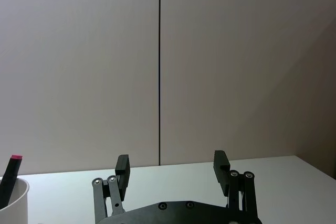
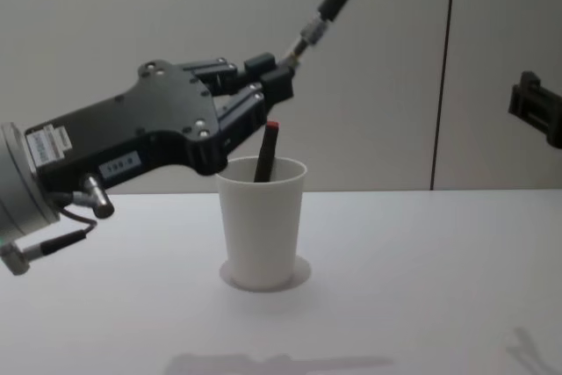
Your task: Place the pen into the pen holder.
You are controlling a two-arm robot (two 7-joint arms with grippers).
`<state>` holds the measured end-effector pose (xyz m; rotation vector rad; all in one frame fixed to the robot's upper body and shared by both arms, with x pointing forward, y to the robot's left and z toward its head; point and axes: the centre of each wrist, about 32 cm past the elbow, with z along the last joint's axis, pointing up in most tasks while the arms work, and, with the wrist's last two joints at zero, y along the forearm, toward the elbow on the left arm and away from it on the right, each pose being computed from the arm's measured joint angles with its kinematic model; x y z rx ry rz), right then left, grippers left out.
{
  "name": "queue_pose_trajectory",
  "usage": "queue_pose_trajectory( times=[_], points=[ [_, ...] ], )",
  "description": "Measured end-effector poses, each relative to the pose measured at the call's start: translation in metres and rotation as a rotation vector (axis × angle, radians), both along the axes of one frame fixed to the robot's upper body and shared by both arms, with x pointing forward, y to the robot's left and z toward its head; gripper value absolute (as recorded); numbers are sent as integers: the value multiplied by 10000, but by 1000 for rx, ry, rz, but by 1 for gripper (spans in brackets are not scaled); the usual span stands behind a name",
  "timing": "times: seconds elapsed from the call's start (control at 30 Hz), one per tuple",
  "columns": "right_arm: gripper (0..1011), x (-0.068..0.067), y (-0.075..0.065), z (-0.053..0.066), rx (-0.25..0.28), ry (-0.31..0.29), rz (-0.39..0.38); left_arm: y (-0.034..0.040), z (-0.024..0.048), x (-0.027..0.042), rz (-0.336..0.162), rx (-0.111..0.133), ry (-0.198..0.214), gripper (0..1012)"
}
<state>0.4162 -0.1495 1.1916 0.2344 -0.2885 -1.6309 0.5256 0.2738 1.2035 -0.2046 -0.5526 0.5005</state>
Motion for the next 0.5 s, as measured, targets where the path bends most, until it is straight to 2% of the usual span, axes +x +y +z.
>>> queue_pose_trajectory(
  times=[0.23,0.5],
  points=[
    [1002,0,0,0,0,0,0,19,-16,85,-48,41,-17,177],
    [1002,0,-4,-1,-3,0,11,30,-23,131,-74,63,-26,177]
  ],
)
